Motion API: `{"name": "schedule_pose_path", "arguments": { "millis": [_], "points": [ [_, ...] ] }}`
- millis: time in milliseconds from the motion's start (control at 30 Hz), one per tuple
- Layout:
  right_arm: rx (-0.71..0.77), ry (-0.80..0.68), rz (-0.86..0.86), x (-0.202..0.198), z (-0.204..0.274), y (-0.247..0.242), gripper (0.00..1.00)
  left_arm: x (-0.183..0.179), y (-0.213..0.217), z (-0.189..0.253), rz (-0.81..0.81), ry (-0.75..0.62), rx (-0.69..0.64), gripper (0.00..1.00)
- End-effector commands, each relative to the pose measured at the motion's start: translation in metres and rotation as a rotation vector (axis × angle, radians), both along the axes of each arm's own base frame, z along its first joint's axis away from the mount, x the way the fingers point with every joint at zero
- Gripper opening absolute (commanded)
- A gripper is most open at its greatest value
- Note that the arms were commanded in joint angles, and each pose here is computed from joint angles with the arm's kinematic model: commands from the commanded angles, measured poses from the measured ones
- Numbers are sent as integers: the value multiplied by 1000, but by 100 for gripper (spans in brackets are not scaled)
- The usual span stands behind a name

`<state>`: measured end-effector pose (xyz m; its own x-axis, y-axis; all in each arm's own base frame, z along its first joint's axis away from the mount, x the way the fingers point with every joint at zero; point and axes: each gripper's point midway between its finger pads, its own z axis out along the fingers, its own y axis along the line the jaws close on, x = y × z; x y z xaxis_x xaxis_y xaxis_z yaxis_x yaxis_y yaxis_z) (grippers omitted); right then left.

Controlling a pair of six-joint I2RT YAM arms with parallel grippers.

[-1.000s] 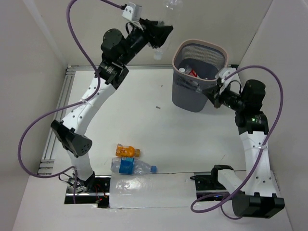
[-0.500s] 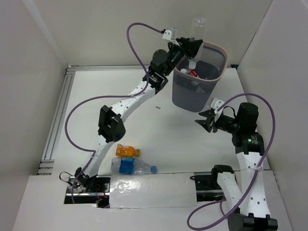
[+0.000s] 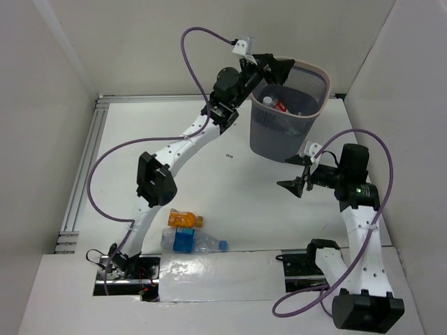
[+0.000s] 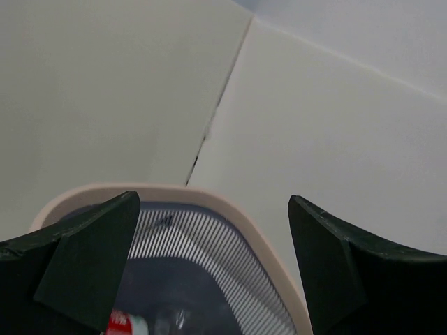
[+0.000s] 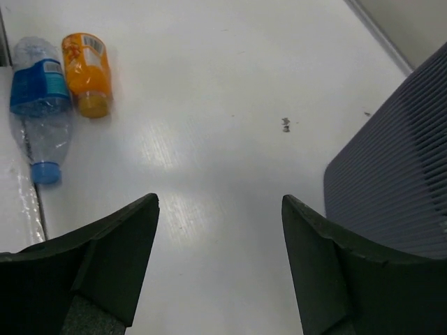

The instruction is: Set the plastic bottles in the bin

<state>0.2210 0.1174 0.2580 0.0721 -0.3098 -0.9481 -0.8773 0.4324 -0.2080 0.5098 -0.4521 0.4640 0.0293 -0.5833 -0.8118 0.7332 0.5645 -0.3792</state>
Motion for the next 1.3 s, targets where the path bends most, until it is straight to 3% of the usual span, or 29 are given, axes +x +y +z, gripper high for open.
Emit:
{"name": "schedule_pose_path", "arguments": {
  "millis": [0,33,67,100,167,200,233,267,300,333,433,467,567,633,800,1067,1267],
  "points": [
    [34,36,94,-4,-2,12,77,-84,55,129,-36,-251,-40,100],
    [31,70,137,-5,-9,22,75,-81,53,95,-22,-208,79,100],
    [9,74,153,-4,-13,28,75,-92,62,93,-19,-205,126,100],
    [-27,101,130,0,-21,31,71,-130,99,131,19,-246,112,100],
    [-89,134,212,-12,-37,63,71,-135,115,57,76,-101,307,100],
    [-143,100,157,2,-41,68,71,-169,156,78,131,-111,284,100],
    [-145,141,203,-12,-47,90,70,-172,180,58,212,-40,302,100],
    [-152,158,203,-9,-53,97,70,-175,189,-6,234,70,395,100],
    [-136,157,217,-6,-52,107,70,-187,207,-33,255,148,423,100],
    [-130,215,199,-8,-58,118,70,-211,238,-57,296,215,392,100],
    [-126,270,231,0,-71,146,74,-251,273,-112,307,374,407,100],
    [-139,340,260,-7,-88,161,78,-270,288,-126,312,429,345,100],
    [-140,358,338,-13,-101,199,82,-299,311,-176,333,590,311,100],
    [-168,322,388,-20,-107,222,84,-316,325,-183,329,622,239,100],
    [-273,360,430,-23,-146,256,87,-328,337,-204,334,666,258,100],
    [-329,388,435,-23,-179,275,89,-328,344,-199,359,645,281,100],
    [-369,398,495,-47,-192,292,87,-332,349,-186,351,596,243,100]
  ]
}}
